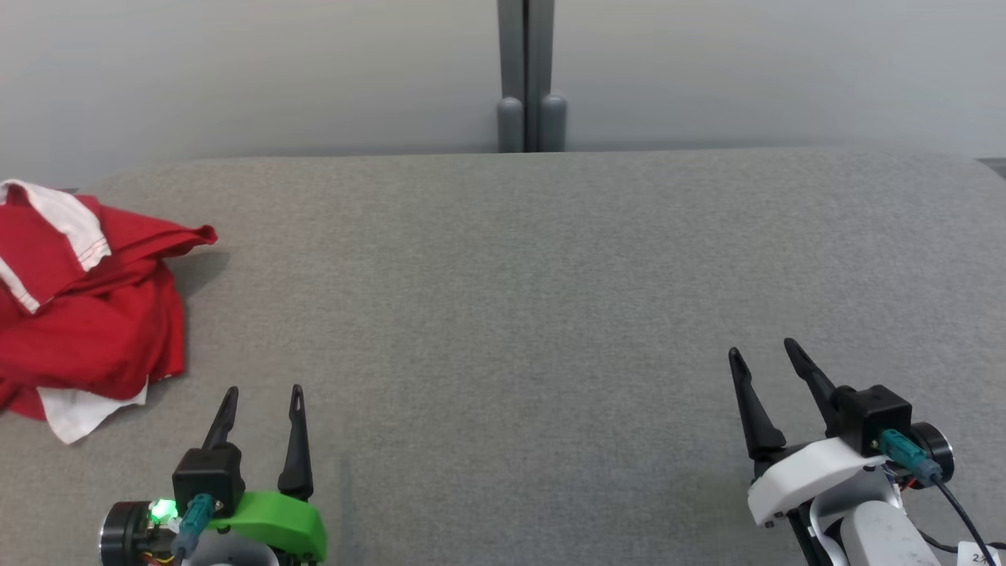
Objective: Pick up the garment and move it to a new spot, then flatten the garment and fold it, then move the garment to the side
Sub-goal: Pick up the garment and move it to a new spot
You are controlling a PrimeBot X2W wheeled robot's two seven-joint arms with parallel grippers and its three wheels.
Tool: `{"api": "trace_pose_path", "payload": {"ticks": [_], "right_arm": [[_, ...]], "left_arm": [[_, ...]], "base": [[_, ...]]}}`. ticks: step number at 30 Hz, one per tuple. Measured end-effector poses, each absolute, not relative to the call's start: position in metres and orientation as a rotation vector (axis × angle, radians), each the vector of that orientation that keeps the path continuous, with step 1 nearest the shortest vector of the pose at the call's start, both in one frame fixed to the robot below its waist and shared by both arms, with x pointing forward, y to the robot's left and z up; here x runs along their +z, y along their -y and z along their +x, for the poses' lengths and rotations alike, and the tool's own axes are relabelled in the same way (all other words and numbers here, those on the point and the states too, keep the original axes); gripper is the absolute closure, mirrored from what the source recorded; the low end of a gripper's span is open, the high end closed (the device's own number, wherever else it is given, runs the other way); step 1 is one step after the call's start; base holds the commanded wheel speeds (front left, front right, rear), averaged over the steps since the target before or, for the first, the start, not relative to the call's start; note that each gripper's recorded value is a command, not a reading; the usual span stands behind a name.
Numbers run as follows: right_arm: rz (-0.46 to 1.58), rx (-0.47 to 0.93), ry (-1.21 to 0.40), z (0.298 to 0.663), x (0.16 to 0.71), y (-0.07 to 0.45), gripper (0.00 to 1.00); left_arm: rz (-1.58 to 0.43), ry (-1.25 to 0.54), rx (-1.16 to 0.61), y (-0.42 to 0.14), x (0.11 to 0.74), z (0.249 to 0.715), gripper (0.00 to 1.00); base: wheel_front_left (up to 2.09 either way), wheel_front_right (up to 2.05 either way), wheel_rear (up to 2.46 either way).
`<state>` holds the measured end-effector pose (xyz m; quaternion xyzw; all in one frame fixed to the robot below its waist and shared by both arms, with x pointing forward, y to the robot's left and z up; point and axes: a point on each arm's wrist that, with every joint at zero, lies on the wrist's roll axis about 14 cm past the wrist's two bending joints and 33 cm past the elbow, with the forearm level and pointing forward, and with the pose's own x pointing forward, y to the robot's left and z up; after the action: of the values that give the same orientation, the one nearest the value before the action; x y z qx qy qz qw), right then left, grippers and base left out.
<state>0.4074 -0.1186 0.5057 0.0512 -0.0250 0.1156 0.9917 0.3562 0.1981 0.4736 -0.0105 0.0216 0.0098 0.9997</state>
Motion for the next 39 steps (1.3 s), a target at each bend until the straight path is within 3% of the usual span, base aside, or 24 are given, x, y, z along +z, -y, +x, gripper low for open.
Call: {"api": "trace_pose_path", "payload": {"ticks": [12,21,26,31,39], "right_arm": [[0.051,0.504,0.048,0.42,0.501,0.022,0.0],[0.065,0.735,0.009,0.413,0.49,-0.062,0.0],[0.075,0.801,0.007,0.411,0.49,-0.087,0.0],[0.073,0.812,-0.015,0.416,0.479,-0.092,0.0],[0.074,0.8,-0.011,0.44,0.47,-0.093,0.0]], "left_arm": [[0.026,-0.087,0.262,-0.274,0.459,0.303,0.0],[-0.037,-0.142,0.551,-0.337,0.441,0.225,0.0],[-0.048,-0.159,0.624,-0.35,0.437,0.202,0.0],[-0.078,-0.181,0.614,-0.35,0.431,0.208,0.0],[-0.083,-0.135,0.582,-0.376,0.451,0.266,0.0]], "base": [[0.0,0.0,0.0],[0.0,0.0,0.0],[0.0,0.0,0.0],[0.0,0.0,0.0],[0.0,0.0,0.0]]}}
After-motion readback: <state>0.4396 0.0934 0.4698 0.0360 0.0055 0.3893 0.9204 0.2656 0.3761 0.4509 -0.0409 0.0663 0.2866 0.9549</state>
